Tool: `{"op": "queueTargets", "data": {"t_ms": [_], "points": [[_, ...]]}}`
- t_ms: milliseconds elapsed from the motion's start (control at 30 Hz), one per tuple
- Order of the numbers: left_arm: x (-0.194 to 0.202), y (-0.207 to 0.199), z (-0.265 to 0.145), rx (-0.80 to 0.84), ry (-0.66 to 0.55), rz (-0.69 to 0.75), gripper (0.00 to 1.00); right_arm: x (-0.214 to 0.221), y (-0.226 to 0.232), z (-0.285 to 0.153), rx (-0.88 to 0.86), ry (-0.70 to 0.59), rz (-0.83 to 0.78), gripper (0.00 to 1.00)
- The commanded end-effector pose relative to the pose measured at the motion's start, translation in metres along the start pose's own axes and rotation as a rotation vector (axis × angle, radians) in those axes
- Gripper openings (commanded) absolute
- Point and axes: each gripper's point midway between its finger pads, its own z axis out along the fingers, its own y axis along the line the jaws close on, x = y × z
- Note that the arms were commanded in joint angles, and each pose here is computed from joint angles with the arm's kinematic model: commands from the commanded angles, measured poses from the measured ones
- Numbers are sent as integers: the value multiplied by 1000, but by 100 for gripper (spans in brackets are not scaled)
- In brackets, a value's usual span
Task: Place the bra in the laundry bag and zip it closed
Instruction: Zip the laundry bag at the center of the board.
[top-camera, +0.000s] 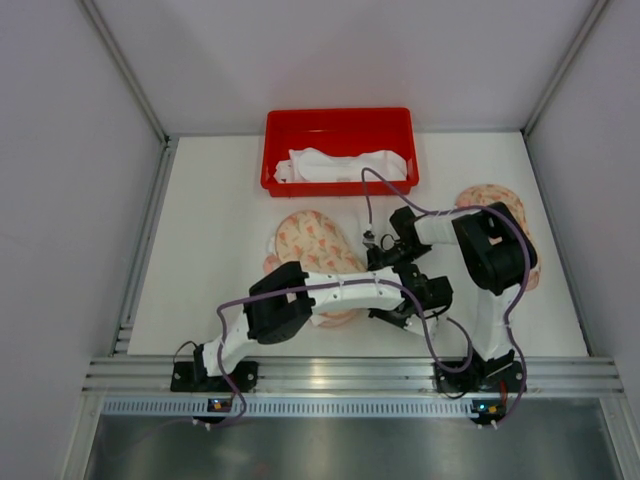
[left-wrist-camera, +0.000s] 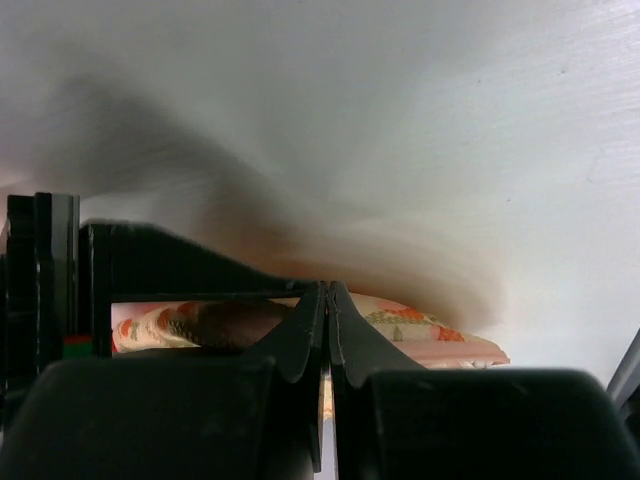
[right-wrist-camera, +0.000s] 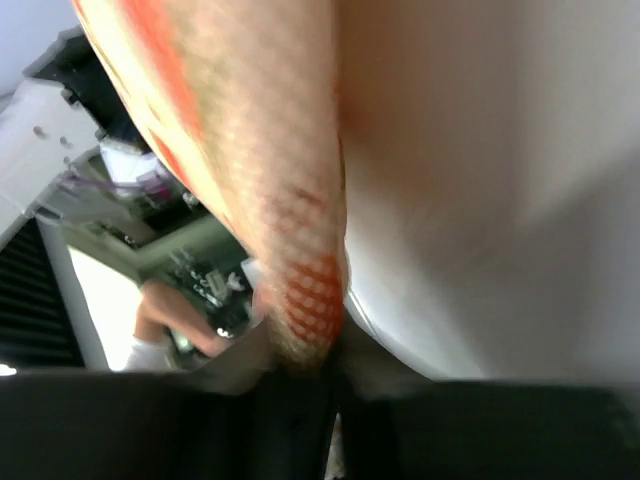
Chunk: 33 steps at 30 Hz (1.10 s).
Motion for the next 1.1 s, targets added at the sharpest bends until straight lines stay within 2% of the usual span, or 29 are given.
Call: {"op": "queueTargets", "data": {"t_ms": [0,67,367,567,600,667,700,800,867,1067], "points": [[-16,10,-11,-47,-63,-11,0,0,14,-5,-44,-1,-37,7],[-14,-1,-13,-19,-74,0,0,-3,14,-5,-50,-2,-32,0],[-13,-83,-21,129,-99,72,0,-7,4,-5,-51,48,-54,0],[0,-102,-22,173,-99,42,0,-6,-3,-9,-28,91,-111,0],[1,-100,-22,159,-96,38,0,-12,-1,-11,-25,83,-122,4],[0,-91,-21,112,-101,22,0,-17,2,-14,-24,69,-116,24],[-5,-83,-21,76,-118,0,0,-17,7,-16,-25,61,-124,45],[-13,-53,-24,8,-137,-92,0,-11,11,-19,-12,48,-114,66],[-18,-29,-26,-35,-149,-150,0,-4,10,-20,-9,57,-106,69],[-23,10,-24,-100,-150,-207,0,18,7,-19,-22,90,-68,68]]}}
